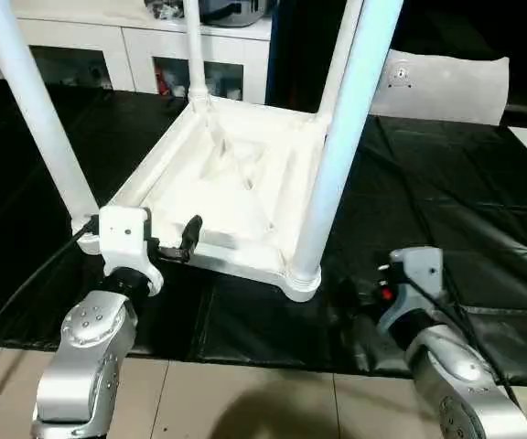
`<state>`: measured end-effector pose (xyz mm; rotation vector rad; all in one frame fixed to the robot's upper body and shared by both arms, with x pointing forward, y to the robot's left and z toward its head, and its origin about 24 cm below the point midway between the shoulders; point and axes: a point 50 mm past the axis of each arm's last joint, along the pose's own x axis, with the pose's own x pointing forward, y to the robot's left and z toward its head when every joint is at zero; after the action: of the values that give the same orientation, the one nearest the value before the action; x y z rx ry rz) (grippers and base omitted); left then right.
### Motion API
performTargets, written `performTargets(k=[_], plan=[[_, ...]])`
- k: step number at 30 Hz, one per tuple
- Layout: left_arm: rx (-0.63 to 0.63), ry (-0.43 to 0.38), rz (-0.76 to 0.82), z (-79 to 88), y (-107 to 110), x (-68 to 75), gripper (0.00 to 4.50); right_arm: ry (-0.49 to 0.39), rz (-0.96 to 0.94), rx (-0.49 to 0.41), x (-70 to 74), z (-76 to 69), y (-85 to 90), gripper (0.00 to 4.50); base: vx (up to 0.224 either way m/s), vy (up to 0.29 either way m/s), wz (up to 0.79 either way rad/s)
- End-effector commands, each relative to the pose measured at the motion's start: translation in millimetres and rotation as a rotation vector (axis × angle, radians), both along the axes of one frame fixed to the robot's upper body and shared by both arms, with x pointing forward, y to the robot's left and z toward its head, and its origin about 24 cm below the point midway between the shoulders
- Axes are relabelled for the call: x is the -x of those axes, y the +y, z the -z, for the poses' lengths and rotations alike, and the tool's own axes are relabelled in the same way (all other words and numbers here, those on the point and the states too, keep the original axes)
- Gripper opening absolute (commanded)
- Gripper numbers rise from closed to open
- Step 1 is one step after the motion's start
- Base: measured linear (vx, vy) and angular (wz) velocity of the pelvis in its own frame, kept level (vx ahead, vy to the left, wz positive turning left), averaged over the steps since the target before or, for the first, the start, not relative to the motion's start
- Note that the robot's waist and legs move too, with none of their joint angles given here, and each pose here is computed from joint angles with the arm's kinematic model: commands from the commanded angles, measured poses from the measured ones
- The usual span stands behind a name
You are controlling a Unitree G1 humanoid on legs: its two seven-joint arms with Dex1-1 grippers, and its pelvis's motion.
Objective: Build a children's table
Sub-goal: Rotate table base
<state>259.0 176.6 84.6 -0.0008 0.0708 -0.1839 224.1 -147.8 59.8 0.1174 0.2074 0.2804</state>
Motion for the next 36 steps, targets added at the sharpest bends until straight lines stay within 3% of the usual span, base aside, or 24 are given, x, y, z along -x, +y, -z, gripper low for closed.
performTargets(k=[1, 10, 17, 36], plan=[[-0.007, -0.008, 0.02, -1.8, -2.5, -2.9, 4.49, -0.016, 0.013, 0.02, 0.1, -1.9, -3.4, 4.5, 0.0, 0.0, 0.0], [-0.005, -0.011, 0.029, -0.9, -3.2, -5.0, 4.49, 0.004, -0.038, 0.072, -2.0, 0.9, 0.3, 4.5, 0.0, 0.0, 0.0], [0.001, -0.007, 0.03, 1.6, -3.9, -4.1, 4.49, 0.003, -0.016, 0.035, -1.1, 1.6, -0.4, 4.5, 0.038, -0.02, 0.15], [0.0, -0.001, 0.039, 4.7, -3.2, -2.6, 4.49, -0.004, -0.043, 0.063, -1.4, 2.3, -1.9, 4.5, 0.047, -0.012, -0.1]])
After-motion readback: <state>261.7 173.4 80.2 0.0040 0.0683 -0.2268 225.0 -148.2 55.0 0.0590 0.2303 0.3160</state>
